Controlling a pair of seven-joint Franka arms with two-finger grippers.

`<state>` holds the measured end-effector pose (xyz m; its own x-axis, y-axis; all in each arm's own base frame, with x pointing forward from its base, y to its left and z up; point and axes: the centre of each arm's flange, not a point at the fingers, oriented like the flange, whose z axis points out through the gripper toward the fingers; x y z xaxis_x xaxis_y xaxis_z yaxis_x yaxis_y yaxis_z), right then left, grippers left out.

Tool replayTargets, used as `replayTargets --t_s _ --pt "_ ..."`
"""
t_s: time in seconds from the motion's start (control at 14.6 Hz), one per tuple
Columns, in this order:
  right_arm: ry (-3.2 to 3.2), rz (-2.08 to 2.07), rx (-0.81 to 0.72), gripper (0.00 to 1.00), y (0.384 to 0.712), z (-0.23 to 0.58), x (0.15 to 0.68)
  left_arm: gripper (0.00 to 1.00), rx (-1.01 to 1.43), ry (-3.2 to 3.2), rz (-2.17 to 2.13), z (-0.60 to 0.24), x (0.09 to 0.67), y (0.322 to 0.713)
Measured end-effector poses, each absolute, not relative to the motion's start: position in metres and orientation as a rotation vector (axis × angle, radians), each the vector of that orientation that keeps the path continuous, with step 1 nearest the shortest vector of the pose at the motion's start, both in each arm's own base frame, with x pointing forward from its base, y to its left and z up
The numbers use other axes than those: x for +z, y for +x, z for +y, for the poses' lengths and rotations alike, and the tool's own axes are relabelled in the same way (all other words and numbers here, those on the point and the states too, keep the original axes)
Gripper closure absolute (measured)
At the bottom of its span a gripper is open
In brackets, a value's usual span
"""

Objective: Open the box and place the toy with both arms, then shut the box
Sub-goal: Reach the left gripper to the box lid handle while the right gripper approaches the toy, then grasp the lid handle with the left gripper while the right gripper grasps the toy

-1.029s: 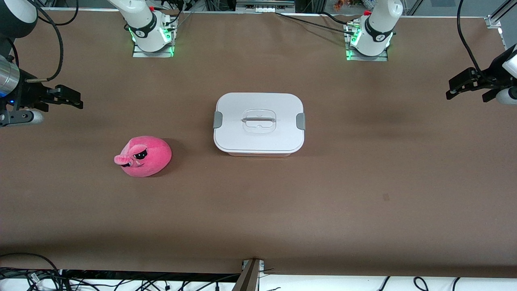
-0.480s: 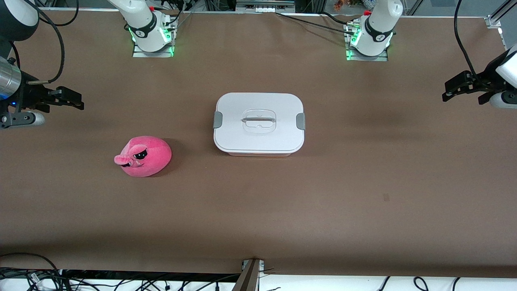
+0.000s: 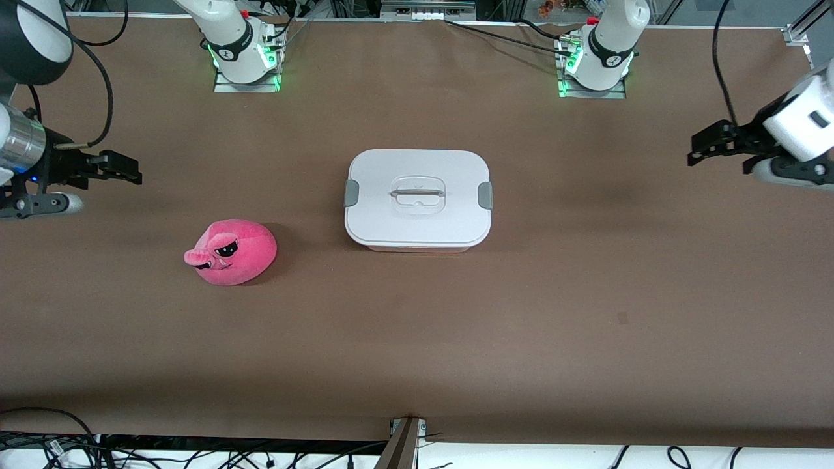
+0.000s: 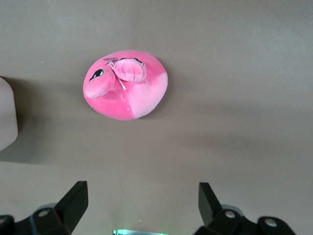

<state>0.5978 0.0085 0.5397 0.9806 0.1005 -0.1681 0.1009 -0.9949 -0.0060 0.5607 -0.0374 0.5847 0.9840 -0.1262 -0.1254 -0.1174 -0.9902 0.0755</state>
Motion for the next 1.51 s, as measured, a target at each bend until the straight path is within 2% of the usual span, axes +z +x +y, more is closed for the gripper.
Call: replayTargets --t_s 0.21,0.48,0.89,1.3,1.51 --pt "3.122 0.165 -0.29 0.0 0.602 0.011 0.528 0.0 -0.25 2.97 -0.377 -0.098 0.57 0.565" --pt "3.116 0.23 -0.345 0.0 0.608 0.017 0.508 0.0 -0.255 2.883 -0.733 -0.223 0.567 0.552" --pt "3.095 0.43 -0.487 0.0 0.616 0.028 0.44 0.0 -0.205 2.641 -1.268 -0.349 0.478 0.571" --pt "3.081 0.633 -0.476 0.0 0.609 0.028 0.378 0.0 -0.066 2.368 -1.733 -0.48 0.392 0.527" --pt "3.078 0.678 -0.416 0.0 0.605 0.029 0.349 0.0 -0.062 2.256 -1.928 -0.509 0.354 0.511"
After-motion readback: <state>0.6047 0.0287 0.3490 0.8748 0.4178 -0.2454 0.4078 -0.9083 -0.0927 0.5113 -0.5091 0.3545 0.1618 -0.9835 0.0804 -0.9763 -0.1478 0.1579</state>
